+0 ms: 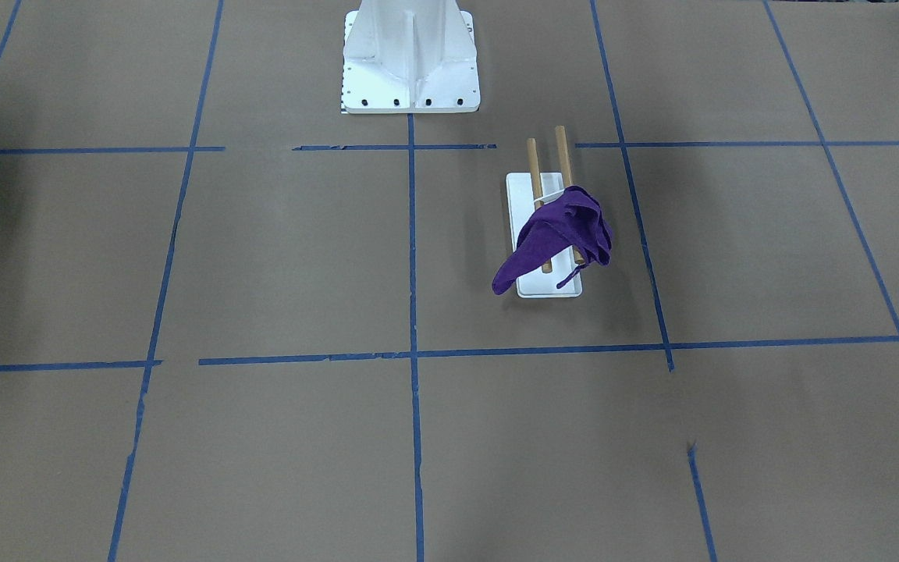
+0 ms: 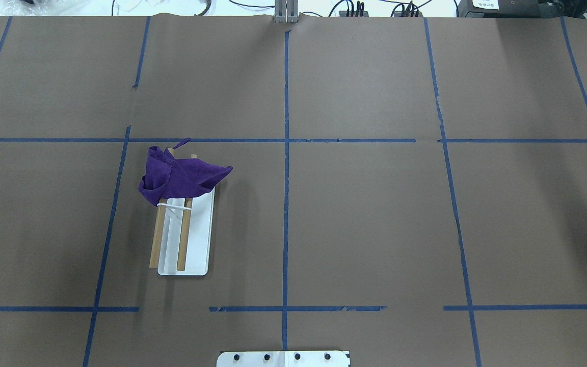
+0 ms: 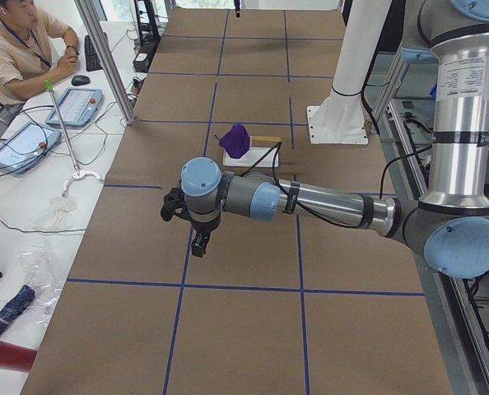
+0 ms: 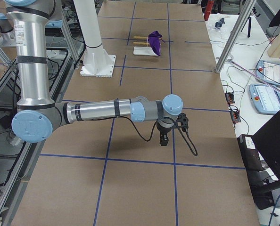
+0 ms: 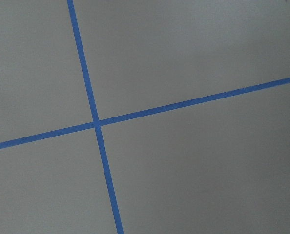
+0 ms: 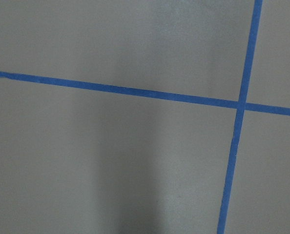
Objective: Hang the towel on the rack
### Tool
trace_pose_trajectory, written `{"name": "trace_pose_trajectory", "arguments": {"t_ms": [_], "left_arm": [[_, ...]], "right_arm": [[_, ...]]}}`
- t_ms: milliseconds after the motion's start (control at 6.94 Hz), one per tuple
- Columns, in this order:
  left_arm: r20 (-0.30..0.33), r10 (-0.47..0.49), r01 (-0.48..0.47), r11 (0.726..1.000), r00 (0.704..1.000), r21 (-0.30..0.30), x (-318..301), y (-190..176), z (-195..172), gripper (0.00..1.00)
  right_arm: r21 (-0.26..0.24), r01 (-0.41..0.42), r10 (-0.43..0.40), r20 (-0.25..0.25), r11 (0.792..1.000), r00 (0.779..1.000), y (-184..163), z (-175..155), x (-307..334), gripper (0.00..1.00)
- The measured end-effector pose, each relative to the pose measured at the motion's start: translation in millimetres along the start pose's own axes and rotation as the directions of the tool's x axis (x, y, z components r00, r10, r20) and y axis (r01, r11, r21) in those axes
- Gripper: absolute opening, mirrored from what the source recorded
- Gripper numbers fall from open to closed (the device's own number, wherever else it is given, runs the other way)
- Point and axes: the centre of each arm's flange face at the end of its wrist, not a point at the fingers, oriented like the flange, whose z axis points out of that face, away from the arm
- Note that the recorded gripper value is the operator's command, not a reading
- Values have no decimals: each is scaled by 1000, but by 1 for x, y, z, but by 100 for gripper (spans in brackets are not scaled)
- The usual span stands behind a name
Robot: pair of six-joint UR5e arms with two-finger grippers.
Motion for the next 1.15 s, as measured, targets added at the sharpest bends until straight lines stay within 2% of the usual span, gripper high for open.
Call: {"name": "trace_pose_trajectory", "arguments": {"t_ms": [576,1152], "left_arm": [[-1,4,-4,1000,1000,4,2,-1,-1,100],[-1,6,-6,1000,1000,5,2,-2,-1,100]], "right_arm": [[-8,-10,10,-1,1000,1000,-5,4,4,100],[-8,-16,16,2,1000,1000,-27,4,4,100]]}}
